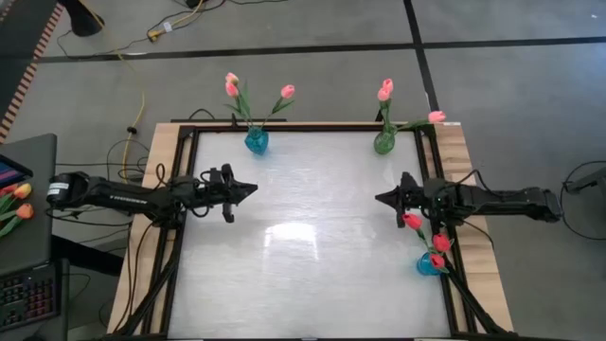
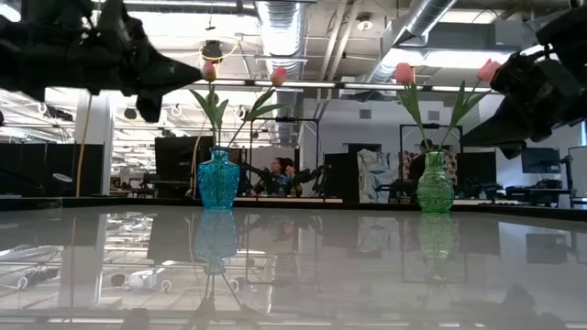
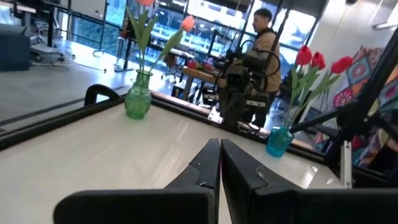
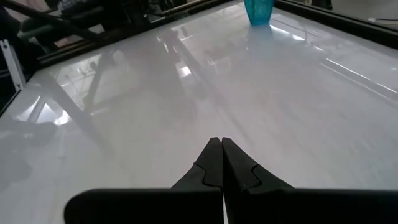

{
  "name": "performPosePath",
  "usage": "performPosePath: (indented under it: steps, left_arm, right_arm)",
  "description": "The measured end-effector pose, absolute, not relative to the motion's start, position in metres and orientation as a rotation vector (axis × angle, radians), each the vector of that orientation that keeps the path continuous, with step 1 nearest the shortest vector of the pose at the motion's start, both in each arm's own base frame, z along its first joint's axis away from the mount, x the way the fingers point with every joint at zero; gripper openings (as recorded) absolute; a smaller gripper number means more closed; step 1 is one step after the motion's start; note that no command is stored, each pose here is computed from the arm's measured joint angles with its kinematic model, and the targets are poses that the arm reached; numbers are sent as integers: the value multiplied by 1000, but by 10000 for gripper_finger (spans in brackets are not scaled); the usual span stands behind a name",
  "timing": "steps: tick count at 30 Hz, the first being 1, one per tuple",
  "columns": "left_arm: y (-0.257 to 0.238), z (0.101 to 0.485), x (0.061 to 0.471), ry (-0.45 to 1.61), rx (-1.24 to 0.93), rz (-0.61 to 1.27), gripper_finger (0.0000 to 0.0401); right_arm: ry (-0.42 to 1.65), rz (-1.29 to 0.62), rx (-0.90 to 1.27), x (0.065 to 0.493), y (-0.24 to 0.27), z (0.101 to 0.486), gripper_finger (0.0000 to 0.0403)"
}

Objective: Sort flowers into vase by color
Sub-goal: Return to Home Position

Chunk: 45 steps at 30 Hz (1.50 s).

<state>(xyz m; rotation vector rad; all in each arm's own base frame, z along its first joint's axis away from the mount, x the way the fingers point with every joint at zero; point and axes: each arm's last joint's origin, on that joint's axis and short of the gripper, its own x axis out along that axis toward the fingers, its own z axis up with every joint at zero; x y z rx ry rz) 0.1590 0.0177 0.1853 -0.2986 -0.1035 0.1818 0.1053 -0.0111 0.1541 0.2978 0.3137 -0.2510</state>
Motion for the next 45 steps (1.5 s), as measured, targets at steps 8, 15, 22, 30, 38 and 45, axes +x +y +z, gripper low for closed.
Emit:
performPosePath:
  steps: [8,15,22,30,38,45]
  left_arm:
    - [16,171,145,-115,-347,155,0]
    - [15,169,140,-75,-322,170,0]
    - [15,167,123,-23,-330,210,0]
    - [14,167,99,-46,-326,246,0]
    - [13,169,97,-57,-254,220,0]
    - [10,168,98,-29,-112,141,0]
  right_arm:
    - [322,-225,264,103,-9,155,17]
    - [325,-270,227,102,-14,155,17]
    - [422,-288,222,97,-15,155,17]
    - [332,-278,212,92,-15,161,17]
    - [196,-234,136,89,-14,169,17]
    - [201,-236,128,89,-14,168,35]
